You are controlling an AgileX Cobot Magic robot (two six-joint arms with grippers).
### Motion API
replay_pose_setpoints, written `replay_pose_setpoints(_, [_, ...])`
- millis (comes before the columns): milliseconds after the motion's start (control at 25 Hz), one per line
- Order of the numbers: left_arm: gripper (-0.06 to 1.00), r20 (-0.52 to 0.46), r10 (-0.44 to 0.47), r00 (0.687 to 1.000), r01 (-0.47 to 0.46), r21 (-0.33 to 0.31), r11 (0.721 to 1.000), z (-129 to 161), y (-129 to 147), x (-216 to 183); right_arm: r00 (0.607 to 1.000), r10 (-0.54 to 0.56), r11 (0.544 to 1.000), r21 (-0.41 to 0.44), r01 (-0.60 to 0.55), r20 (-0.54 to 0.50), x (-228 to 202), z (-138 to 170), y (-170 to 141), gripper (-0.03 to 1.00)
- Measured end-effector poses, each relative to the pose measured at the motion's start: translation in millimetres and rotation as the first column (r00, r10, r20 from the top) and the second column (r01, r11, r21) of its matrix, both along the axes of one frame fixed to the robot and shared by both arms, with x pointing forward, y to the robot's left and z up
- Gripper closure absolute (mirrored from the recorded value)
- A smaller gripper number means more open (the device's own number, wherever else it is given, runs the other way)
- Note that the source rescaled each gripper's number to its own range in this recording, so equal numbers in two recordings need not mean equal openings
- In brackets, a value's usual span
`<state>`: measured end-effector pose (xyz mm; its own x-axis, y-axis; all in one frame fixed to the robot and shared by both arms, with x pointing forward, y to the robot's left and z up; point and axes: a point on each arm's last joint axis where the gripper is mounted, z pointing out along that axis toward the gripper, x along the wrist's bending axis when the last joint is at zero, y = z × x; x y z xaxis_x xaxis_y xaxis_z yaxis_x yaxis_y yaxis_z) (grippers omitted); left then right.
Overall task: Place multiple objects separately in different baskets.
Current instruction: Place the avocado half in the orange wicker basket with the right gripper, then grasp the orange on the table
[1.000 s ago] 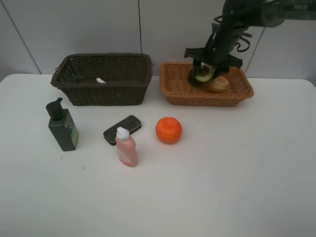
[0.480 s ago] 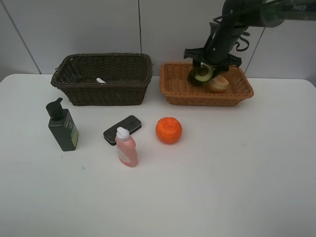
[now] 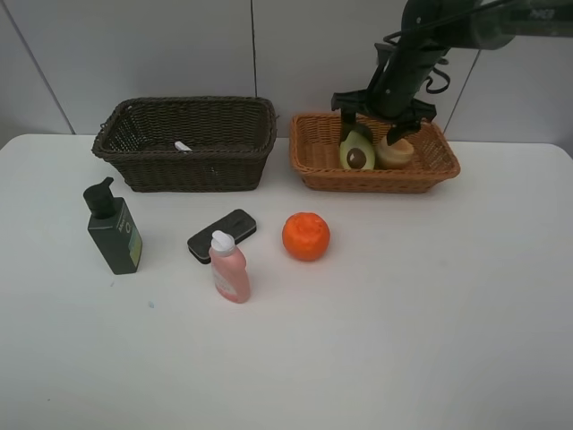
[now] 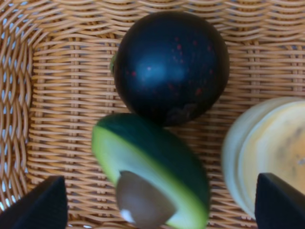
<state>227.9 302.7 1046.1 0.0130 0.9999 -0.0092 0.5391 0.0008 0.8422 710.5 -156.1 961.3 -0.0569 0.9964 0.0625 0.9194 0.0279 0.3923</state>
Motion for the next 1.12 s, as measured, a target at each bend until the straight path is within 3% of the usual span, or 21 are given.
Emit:
replay_pose_setpoints(320, [-0.06, 0.000, 0.000, 1.000, 0.000, 0.000, 1.000, 0.0, 0.0, 0.0, 1.000, 0.008, 1.000, -0.003, -0.008, -0.009, -4.2, 6.2, 3.6, -0.02])
replay_pose_setpoints(720, [-0.06, 0.000, 0.000, 1.000, 0.000, 0.000, 1.000, 0.0, 0.0, 0.0, 0.991, 0.078, 0.996, -0.037, -0.083, -0.109, -55.6, 75.5, 26.9, -0.02])
replay_pose_setpoints(1120, [-0.06, 0.000, 0.000, 1.000, 0.000, 0.000, 1.000, 0.0, 0.0, 0.0, 0.965, 0.255, 0.967, 0.007, -0.255, -0.054, -104.0, 117.0, 81.9, -0.02])
